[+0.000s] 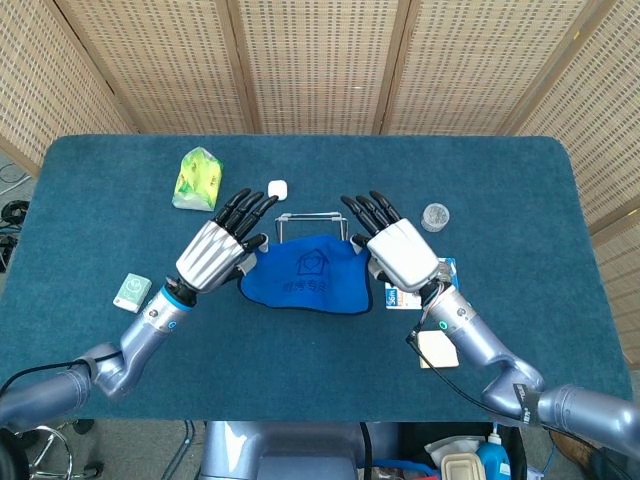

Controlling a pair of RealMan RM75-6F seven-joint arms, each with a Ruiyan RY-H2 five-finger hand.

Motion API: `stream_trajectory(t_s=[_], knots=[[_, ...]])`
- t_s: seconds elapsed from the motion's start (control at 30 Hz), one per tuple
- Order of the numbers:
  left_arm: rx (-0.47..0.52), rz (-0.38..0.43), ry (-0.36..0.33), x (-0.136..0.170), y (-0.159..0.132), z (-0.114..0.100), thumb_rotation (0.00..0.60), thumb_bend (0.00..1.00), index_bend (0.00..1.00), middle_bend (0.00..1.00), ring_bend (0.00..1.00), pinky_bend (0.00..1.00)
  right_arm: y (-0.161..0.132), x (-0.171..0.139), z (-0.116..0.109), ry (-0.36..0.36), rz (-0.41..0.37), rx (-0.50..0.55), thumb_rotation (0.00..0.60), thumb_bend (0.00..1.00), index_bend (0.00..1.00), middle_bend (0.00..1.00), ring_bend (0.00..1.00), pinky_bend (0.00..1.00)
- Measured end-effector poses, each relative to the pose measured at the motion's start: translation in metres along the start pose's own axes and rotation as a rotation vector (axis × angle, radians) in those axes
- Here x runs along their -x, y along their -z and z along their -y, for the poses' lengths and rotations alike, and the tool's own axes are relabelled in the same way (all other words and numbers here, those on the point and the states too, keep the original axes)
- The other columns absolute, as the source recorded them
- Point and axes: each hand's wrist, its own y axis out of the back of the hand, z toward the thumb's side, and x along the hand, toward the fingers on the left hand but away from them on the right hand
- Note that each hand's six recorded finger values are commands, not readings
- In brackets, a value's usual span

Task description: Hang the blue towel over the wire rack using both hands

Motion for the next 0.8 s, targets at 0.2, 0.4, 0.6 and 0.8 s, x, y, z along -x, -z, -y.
stream_trajectory(t_s=[0.2, 0.4, 0.6, 0.8], knots=[[0.000, -0.022, -0.037, -0.020, 0.005, -0.017, 0.600, 0.45, 0.76, 0.00, 0.00, 0.05, 0.001, 0.015, -0.019, 0.026, 0.015, -0.003, 0.600, 0.53, 0.63, 0.00, 0.00, 0.00], [-0.043, -0.030, -0.059, -0.042, 0.015, -0.033, 0.600, 0.45, 0.76, 0.00, 0.00, 0.05, 0.002, 0.034, -0.040, 0.060, 0.034, 0.010, 0.600, 0.53, 0.63, 0.00, 0.00, 0.00], [-0.032, -0.065, -0.071, -0.053, 0.023, -0.039, 0.600, 0.45, 0.76, 0.00, 0.00, 0.05, 0.007, 0.051, -0.050, 0.072, 0.058, 0.007, 0.600, 0.54, 0.63, 0.00, 0.00, 0.00], [-0.022, -0.106, -0.045, -0.064, 0.031, -0.028, 0.600, 0.45, 0.76, 0.00, 0.00, 0.05, 0.017, 0.064, -0.045, 0.056, 0.085, -0.014, 0.600, 0.54, 0.63, 0.00, 0.00, 0.00]])
